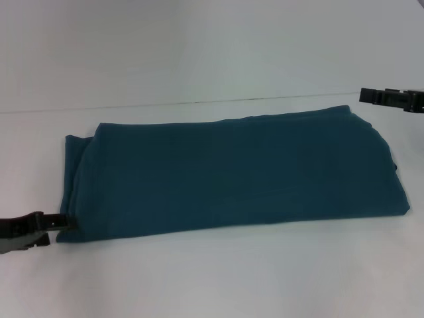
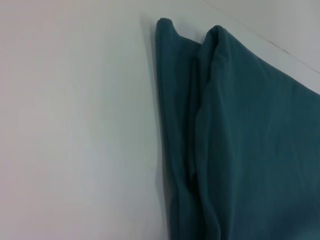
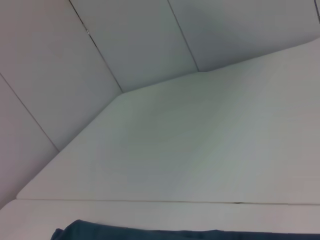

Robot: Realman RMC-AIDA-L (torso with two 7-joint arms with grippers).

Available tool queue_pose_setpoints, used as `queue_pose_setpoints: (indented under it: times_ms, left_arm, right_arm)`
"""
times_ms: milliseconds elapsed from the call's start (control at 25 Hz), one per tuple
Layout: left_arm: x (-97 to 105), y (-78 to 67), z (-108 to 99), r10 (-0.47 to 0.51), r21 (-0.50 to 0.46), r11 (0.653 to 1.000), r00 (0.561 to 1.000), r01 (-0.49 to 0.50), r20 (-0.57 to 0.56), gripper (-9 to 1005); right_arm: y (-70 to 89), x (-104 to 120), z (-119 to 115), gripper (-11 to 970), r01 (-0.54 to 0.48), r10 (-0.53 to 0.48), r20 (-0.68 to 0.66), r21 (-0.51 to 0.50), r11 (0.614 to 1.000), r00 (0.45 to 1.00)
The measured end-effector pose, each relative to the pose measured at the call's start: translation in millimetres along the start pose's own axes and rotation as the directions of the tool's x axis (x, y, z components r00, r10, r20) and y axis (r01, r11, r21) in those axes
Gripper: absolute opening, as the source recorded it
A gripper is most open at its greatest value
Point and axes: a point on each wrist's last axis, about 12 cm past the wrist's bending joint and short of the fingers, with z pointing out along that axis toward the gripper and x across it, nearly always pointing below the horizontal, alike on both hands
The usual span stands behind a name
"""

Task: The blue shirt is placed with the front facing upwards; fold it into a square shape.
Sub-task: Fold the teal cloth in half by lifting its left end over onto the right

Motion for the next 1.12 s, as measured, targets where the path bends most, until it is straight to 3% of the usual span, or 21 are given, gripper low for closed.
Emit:
queue_pose_setpoints:
  times_ms: [320,1120]
  left_arm:
    - [-1.8,-0.9,12.2,-0.019,-0.002,1.0,1.0,0.019,0.007,764]
    - [-2.9,-3.3,15.7,-0.012,-0.005,1.0,1.0,0.012,0.004,756]
  right_arm:
    - [-1.0,-3.0,-1.9,903,0.015,-0.015,-0.007,0.002,1.0,1.0]
    - [-3.9,-1.5,-6.7,902,0.01,-0.01,-0.011,0.01,1.0,1.0]
